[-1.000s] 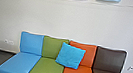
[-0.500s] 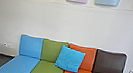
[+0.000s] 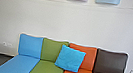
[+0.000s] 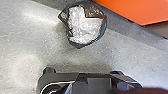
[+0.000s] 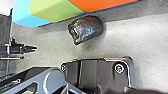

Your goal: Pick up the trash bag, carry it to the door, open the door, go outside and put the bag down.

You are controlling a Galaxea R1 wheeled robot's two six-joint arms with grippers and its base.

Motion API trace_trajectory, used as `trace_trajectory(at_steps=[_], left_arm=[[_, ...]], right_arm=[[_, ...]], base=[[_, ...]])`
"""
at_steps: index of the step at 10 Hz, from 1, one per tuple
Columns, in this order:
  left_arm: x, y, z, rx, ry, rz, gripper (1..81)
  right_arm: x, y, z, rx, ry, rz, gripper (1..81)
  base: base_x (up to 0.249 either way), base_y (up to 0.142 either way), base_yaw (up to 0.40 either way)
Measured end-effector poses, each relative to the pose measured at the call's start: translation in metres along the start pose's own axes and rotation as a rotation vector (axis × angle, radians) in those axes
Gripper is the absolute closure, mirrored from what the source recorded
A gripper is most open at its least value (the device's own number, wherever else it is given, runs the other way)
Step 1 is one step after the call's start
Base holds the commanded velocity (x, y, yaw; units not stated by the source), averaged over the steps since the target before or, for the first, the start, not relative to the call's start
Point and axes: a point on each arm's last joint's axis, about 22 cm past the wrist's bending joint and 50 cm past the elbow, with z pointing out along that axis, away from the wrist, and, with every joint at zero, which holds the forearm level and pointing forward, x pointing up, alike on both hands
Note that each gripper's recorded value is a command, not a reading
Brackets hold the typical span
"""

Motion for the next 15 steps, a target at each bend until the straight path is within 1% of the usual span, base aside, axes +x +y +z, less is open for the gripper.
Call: trace_trajectory(at_steps=[2,4,6,8,9,11,13,15], left_arm=[[-0.003,-0.002,0.024,-0.003,-0.034,-0.012,1.0],[-0.005,-0.013,0.043,0.004,-0.06,-0.026,1.0],[-0.011,-0.022,0.066,0.009,-0.094,-0.041,1.0],[-0.013,-0.022,0.089,0.003,-0.119,-0.05,1.0],[-0.006,-0.022,0.093,0.001,-0.117,-0.047,1.0],[0.022,-0.016,0.102,-0.01,-0.082,-0.031,1.0],[0.042,-0.005,0.113,-0.027,-0.055,-0.012,1.0],[0.071,0.015,0.122,-0.056,-0.021,-0.007,1.0]], right_arm=[[0.024,0.011,0.006,-0.012,0.0,0.013,1.0],[0.037,0.022,0.014,-0.024,-0.029,0.029,1.0],[0.044,0.036,0.017,-0.042,-0.053,0.051,1.0],[0.047,0.046,0.028,-0.048,-0.079,0.071,1.0],[0.051,0.048,0.033,-0.045,-0.077,0.071,1.0],[0.055,0.053,0.042,-0.043,-0.076,0.067,1.0],[0.061,0.06,0.052,-0.04,-0.057,0.053,1.0],[0.067,0.066,0.063,-0.036,-0.037,0.039,1.0]], base=[[0.0,0.0,0.0],[0.0,0.0,0.0],[0.0,0.0,0.0],[0.0,0.0,0.0],[0.0,0.0,0.0],[0.0,0.0,0.0],[0.0,0.0,0.0],[0.0,0.0,0.0]])
